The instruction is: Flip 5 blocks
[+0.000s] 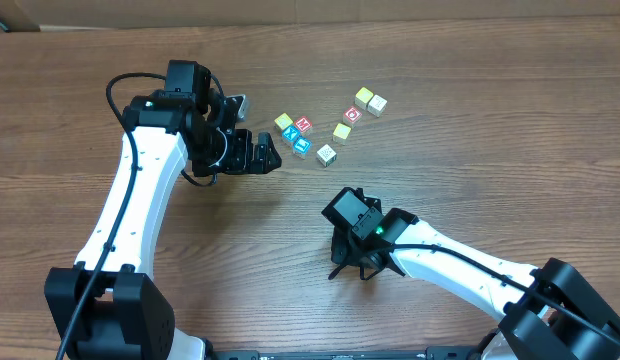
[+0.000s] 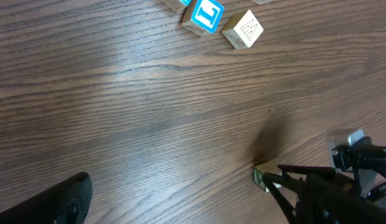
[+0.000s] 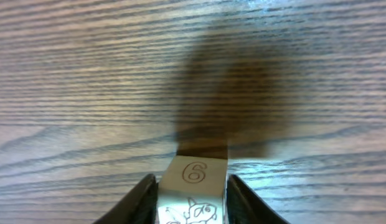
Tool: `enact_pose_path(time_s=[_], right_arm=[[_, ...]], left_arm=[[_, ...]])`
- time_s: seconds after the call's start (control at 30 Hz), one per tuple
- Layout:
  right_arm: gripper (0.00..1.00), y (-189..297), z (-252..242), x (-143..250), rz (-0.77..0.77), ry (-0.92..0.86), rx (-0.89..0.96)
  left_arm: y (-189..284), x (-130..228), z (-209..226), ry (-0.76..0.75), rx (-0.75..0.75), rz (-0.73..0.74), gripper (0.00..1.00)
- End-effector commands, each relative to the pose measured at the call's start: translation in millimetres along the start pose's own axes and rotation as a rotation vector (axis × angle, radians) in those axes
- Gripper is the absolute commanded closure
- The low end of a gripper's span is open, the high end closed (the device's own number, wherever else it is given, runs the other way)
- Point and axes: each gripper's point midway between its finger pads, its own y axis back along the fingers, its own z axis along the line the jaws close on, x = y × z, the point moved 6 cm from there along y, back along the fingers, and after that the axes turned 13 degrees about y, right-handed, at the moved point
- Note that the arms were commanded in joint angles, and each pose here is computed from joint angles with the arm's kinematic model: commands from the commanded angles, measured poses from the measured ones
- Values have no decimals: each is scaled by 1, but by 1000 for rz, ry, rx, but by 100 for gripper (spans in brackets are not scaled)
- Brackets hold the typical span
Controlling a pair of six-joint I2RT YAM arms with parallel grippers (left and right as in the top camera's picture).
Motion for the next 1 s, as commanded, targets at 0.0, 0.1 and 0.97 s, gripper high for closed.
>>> enact_pose_path(time_s=[0.0, 0.1, 0.97], right_arm=[[54, 3, -5, -5, -44, -26, 46], [45, 6, -1, -11, -65, -3, 38], [0, 115, -102, -123, -113, -150, -12]], left_arm=[[4, -5, -3, 10, 18, -14, 0], [4, -5, -3, 10, 18, -14, 0], [-22, 0, -30, -153, 12, 22, 6]])
